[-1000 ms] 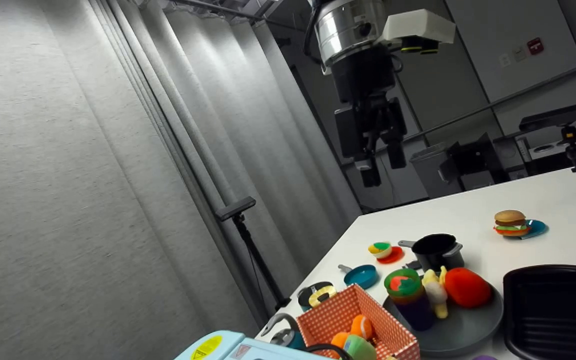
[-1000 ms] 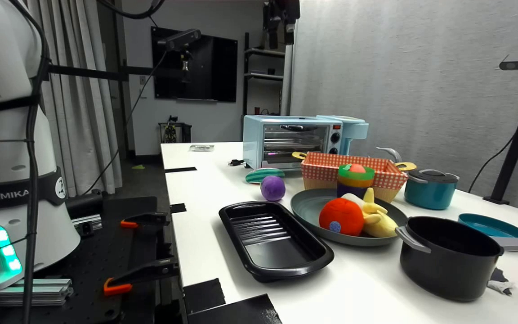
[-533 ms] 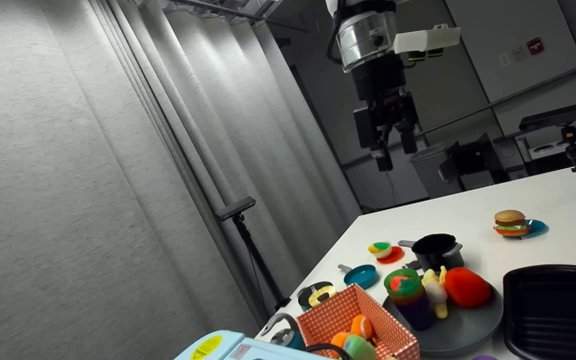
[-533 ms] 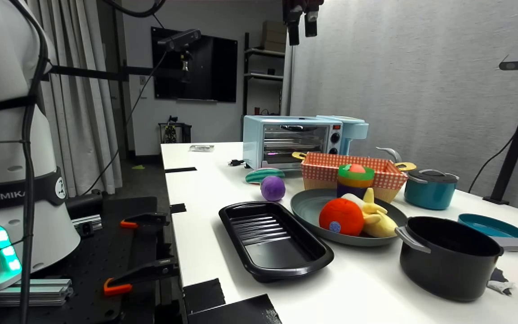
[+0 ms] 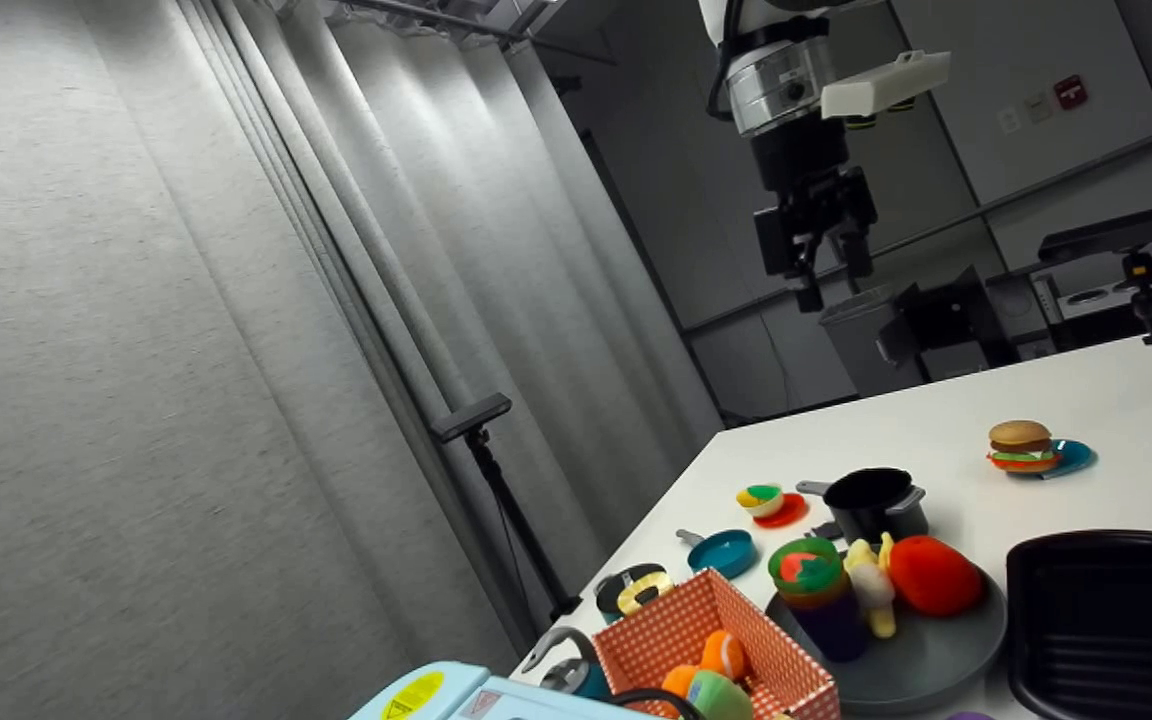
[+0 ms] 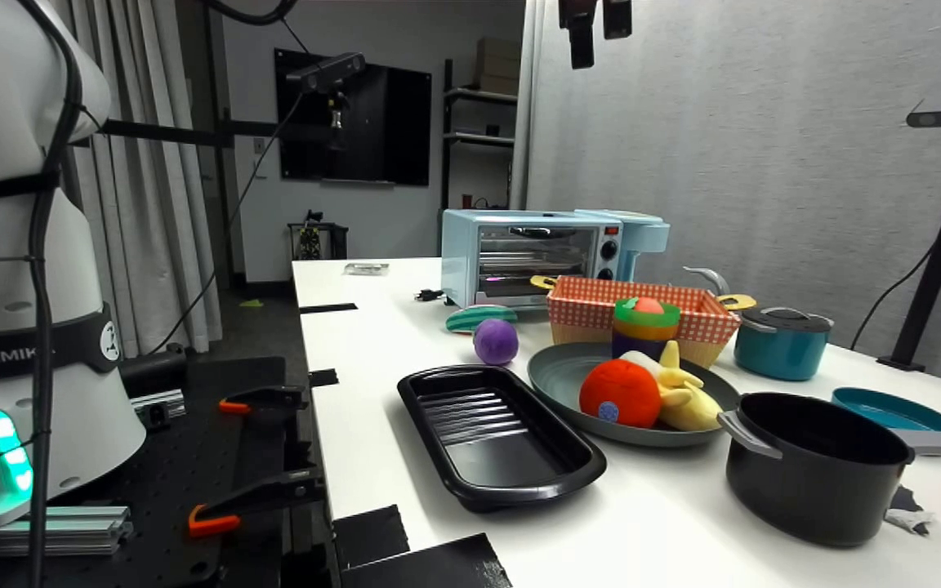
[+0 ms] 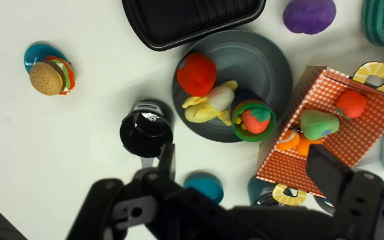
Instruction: Move the black pot forwards
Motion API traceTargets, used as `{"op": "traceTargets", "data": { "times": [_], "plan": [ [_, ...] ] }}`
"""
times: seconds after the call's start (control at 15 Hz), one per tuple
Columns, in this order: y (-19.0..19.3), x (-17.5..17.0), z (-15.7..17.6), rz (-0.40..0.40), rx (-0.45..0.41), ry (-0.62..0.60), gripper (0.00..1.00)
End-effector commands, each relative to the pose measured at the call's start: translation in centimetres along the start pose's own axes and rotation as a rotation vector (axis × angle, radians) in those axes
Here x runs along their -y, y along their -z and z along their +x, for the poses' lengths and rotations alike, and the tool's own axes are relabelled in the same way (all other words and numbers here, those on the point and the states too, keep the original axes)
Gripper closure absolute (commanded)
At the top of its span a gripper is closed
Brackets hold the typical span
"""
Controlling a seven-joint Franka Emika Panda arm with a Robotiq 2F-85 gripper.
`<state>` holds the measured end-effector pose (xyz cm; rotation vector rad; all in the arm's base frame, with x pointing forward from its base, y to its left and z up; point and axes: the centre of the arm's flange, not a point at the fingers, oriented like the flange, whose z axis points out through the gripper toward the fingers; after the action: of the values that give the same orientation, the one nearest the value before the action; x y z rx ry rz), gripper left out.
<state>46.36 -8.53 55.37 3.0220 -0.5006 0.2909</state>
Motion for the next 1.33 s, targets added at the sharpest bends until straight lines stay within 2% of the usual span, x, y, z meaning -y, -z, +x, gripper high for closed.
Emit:
{"op": "traceTargets", "data": {
  "times": [0.0, 0.67, 1.0, 1.27],
  "plan": [
    [-0.3, -2.7, 0.0, -0.031, -0.011, -0.039, 0.00],
    [-1.5, -2.4, 0.3, -0.016, 0.028, -0.049, 0.00],
    [-4.9, -4.8, 2.0, -0.036, 0.059, -0.106, 0.00],
    [-7.7, -7.7, 3.9, -0.057, 0.030, -0.169, 0.00]
  ]
}}
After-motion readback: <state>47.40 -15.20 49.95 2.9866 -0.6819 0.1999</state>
